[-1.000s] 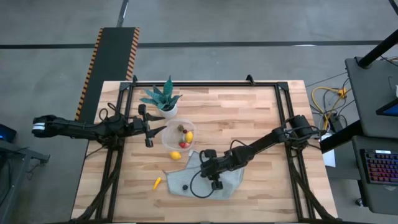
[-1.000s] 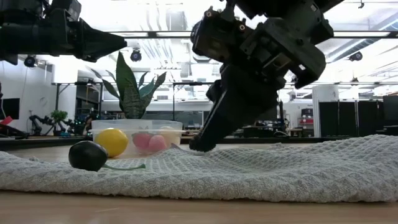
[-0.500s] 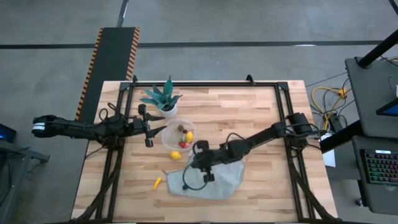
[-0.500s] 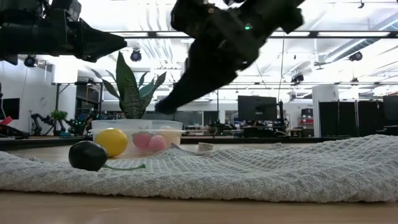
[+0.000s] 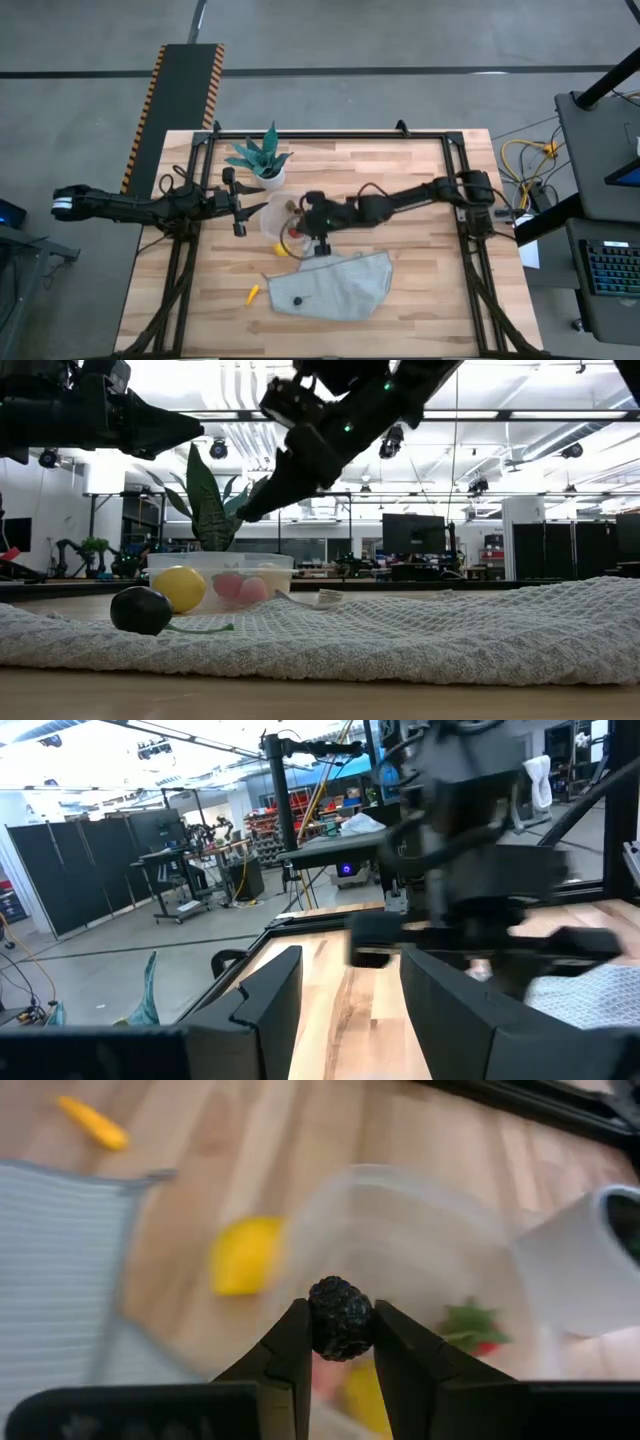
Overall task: Pick and placing Produce into tupperware
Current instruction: Put the blackberry into the container, then put the yellow corn into the container
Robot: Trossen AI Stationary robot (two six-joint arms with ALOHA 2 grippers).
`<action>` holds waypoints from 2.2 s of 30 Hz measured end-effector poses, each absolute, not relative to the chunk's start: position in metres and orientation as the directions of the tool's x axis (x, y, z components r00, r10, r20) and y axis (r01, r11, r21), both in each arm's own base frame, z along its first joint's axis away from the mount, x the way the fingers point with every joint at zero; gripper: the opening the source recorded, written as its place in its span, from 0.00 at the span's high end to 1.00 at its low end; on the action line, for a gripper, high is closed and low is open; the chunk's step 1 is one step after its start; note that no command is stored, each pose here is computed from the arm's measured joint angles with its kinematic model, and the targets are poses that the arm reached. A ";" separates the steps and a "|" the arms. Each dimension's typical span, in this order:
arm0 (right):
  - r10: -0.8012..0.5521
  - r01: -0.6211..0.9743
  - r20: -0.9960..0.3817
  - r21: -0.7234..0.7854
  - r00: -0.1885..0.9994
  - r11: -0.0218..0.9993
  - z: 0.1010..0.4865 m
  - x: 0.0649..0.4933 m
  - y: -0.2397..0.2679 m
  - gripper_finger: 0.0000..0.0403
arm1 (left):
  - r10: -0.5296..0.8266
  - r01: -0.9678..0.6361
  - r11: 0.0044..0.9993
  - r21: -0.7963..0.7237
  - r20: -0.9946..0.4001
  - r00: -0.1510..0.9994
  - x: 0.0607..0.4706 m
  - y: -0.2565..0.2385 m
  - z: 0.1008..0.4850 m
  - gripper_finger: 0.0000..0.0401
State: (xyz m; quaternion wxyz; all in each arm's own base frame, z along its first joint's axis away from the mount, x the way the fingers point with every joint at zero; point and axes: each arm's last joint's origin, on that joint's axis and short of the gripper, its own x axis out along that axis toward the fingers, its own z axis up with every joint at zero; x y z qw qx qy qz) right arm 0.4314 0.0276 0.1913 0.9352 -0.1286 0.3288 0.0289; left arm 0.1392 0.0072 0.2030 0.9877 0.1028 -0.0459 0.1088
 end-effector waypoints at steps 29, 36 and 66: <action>-0.015 -0.059 -0.653 -0.090 0.758 0.994 0.160 0.439 -0.049 0.62 | 0.206 -0.225 0.954 0.199 0.113 0.972 0.139 0.007 0.203 0.61; -0.020 -0.021 -0.625 -0.057 0.781 0.998 0.179 0.436 -0.049 0.58 | 0.206 -0.225 0.954 0.199 0.112 0.972 0.139 0.007 0.203 0.61; -0.016 -0.004 -0.316 -0.065 0.949 0.998 0.301 0.197 0.072 0.66 | -0.134 0.115 0.987 0.108 0.187 0.973 0.168 -0.012 0.260 0.61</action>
